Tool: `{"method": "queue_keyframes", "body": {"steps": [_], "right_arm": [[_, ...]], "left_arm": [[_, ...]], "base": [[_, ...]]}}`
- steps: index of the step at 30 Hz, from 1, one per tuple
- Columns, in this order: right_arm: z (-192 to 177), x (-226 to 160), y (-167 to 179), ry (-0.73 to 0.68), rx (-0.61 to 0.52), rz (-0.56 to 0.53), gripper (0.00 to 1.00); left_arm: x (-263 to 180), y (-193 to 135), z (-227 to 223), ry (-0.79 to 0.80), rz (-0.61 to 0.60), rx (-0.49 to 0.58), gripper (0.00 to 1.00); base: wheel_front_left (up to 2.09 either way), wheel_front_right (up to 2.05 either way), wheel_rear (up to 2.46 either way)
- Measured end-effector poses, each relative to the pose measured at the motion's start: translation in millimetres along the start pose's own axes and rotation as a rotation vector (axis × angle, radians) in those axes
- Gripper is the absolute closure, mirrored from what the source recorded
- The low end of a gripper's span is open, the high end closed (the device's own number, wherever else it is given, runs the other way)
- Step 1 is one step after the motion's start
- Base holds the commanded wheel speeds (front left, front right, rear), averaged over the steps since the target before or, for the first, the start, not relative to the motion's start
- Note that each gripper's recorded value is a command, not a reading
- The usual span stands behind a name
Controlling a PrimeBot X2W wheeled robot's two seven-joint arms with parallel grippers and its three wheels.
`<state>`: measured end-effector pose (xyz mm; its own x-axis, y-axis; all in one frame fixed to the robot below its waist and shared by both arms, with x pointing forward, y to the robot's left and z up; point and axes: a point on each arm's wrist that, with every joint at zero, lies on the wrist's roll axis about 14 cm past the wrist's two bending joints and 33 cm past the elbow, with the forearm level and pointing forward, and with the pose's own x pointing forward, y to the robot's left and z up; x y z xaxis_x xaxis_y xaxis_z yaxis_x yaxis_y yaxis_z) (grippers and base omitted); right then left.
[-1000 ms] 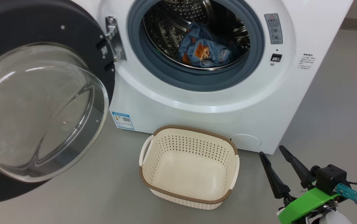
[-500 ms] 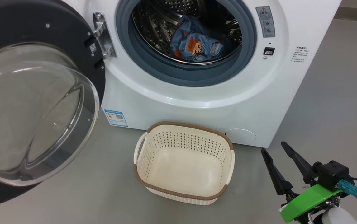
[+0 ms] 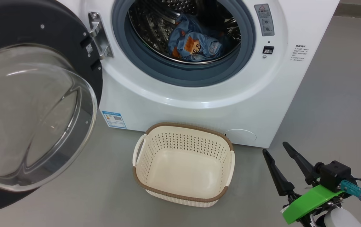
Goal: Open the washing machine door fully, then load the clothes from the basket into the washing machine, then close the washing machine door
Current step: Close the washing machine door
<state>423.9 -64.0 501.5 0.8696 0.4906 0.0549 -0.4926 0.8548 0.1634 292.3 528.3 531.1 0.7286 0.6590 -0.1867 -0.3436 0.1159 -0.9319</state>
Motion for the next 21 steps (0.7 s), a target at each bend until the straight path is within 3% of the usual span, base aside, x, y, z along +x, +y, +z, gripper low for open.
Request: {"method": "queue_keyframes", "body": {"steps": [9, 21], "right_arm": [[13.3, 0.3, 9.5, -0.037, 0.004, 0.005, 0.00], [23.3, 0.8, 37.6, -0.064, 0.020, 0.052, 0.00]], "left_arm": [[-13.8, 1.8, -8.3, 0.148, -0.019, 0.024, 1.00], [-54.8, 5.4, -31.9, 0.464, -0.076, 0.059, 1.00]], "base": [[0.00, 0.00, 0.00], [0.00, 0.00, 0.00]]}}
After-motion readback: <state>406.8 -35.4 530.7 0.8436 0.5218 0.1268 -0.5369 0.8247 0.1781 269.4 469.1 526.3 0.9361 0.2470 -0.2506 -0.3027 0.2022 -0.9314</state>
